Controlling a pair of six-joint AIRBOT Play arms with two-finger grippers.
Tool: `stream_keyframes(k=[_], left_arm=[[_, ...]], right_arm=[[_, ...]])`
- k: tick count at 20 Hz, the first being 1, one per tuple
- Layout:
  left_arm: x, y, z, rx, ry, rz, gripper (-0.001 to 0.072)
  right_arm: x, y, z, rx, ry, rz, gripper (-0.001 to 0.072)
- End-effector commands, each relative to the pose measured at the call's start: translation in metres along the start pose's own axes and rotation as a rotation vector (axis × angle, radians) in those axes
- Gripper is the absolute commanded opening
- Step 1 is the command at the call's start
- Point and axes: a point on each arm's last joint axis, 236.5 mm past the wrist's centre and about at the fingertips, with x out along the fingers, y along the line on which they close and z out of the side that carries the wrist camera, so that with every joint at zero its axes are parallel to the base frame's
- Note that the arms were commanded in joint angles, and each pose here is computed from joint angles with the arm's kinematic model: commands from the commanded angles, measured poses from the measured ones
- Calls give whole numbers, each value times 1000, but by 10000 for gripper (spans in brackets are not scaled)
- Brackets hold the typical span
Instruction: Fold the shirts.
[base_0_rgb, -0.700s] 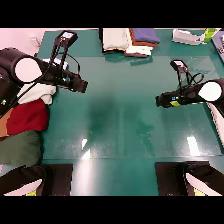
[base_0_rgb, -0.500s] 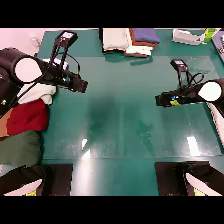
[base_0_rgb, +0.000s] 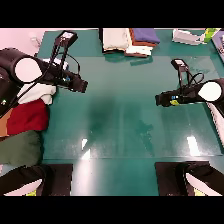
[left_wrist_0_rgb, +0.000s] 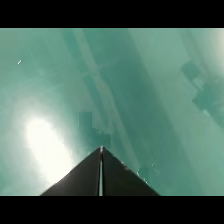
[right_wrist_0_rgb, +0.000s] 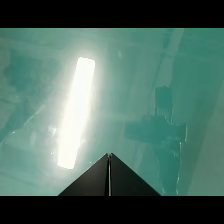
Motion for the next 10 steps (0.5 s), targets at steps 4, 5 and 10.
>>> stream_keyframes(k=[4, 5, 10], left_arm=[[-4, 41, 48, 31, -193, 134, 559], [-3, 70, 54, -15, -214, 190, 586], [23, 230, 33, -261, -142, 407, 587]], right_arm=[[0, 0, 0, 2, 0, 1, 22], [0, 0, 0, 2, 1, 1, 22], [0, 6, -1, 14, 2, 23, 22]])
